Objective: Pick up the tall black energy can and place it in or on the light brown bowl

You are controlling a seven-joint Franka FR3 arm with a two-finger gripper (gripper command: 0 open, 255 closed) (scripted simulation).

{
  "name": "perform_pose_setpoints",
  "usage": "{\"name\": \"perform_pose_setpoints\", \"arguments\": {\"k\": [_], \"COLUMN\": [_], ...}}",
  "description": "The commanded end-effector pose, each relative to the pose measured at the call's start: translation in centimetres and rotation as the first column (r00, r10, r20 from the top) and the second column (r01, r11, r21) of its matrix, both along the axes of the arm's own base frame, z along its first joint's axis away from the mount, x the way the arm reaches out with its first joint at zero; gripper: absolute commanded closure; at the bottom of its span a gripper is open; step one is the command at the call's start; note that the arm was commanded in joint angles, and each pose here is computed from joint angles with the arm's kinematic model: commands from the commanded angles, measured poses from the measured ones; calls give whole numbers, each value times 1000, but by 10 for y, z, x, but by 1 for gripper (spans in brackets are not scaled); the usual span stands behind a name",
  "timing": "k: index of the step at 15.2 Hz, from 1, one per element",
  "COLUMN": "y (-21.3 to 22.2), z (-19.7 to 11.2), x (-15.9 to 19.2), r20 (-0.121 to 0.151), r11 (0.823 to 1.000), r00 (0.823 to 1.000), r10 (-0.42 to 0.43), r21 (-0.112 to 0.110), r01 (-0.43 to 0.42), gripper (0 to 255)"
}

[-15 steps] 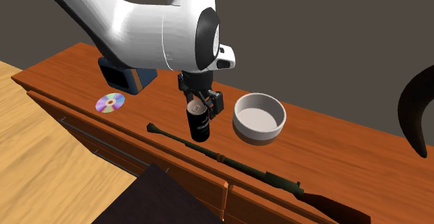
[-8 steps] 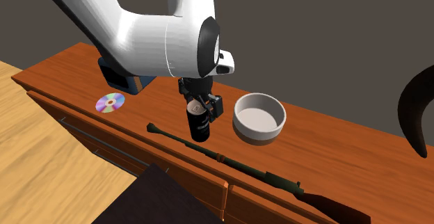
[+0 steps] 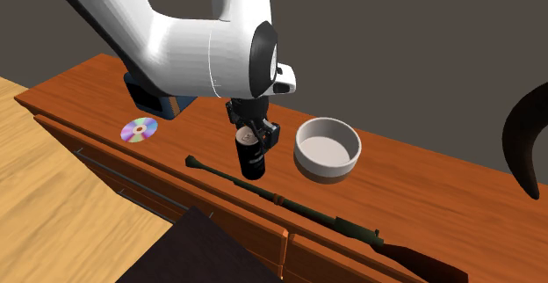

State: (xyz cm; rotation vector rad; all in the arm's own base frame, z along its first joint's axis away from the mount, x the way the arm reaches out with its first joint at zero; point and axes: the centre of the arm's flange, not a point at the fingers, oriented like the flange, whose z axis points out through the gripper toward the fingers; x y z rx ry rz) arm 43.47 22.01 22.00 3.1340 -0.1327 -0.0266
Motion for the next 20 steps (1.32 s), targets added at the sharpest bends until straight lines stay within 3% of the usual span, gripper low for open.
{"name": "perform_pose_setpoints", "arguments": {"k": [1, 4, 20], "y": [0, 0, 0], "z": [0, 0, 85], "x": [0, 0, 0], "r20": [0, 0, 0], "r11": [1000, 1000, 1000], "r00": [1000, 1000, 1000], "r10": [0, 0, 0], "r21": [0, 0, 0], "r01": [0, 0, 0], "gripper": [255, 255, 255]}}
